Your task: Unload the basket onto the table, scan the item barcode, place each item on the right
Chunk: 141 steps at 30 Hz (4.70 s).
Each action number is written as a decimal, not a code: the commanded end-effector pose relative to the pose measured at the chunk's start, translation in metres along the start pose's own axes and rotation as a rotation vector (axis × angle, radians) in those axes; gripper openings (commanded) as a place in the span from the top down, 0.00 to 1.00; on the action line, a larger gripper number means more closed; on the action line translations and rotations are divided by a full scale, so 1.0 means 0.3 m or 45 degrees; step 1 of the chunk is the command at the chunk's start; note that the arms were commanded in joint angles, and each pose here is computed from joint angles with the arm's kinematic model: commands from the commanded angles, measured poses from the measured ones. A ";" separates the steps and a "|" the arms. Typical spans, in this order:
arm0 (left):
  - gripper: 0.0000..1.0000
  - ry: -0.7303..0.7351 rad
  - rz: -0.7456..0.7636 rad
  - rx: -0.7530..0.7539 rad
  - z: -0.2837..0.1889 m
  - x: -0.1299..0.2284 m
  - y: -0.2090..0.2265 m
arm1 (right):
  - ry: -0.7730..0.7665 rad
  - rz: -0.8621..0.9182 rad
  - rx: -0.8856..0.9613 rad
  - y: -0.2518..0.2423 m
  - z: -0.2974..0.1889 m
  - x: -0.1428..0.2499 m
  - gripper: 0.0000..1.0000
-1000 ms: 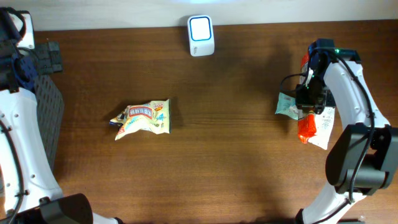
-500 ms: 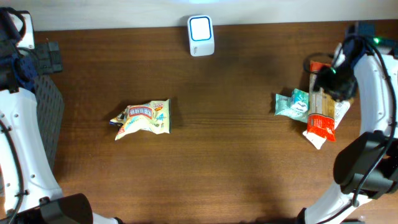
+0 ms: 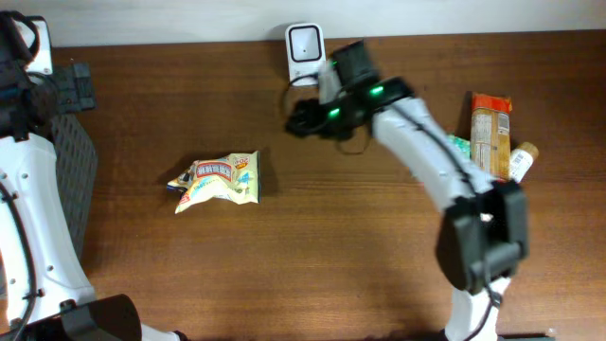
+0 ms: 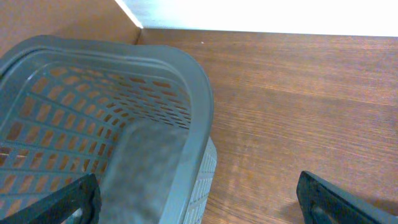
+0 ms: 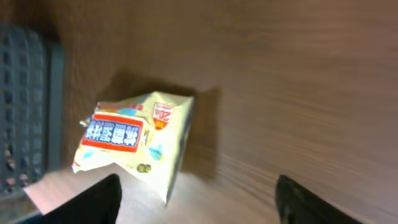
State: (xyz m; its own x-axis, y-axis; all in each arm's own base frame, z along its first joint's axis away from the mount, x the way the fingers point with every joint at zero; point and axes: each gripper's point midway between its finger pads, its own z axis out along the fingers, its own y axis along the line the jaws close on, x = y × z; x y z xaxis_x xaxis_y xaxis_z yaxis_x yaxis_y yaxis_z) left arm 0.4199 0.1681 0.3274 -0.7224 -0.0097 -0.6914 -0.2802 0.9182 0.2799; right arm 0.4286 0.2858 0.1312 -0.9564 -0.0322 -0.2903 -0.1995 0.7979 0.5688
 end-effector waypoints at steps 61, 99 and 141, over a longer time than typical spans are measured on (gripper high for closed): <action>0.01 -0.030 0.002 -0.006 -0.026 -0.018 0.013 | 0.111 -0.934 1.890 -0.364 -0.422 -0.016 0.96; 0.01 -0.030 0.002 -0.006 -0.026 -0.018 0.013 | 0.378 0.029 0.055 -0.430 -0.323 0.178 0.01; 0.01 -0.030 0.002 -0.006 -0.026 -0.018 0.013 | -0.284 -0.332 -0.333 -0.092 -0.451 0.062 0.96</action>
State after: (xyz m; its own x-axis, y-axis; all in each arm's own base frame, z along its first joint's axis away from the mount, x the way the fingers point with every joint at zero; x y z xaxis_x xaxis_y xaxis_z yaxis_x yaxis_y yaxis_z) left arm 0.4199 0.1681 0.3275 -0.7221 -0.0096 -0.6917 -0.2801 0.9184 0.2796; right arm 0.3969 0.1790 0.1653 -0.8620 -0.0577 -0.5036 -0.4257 0.6217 0.6575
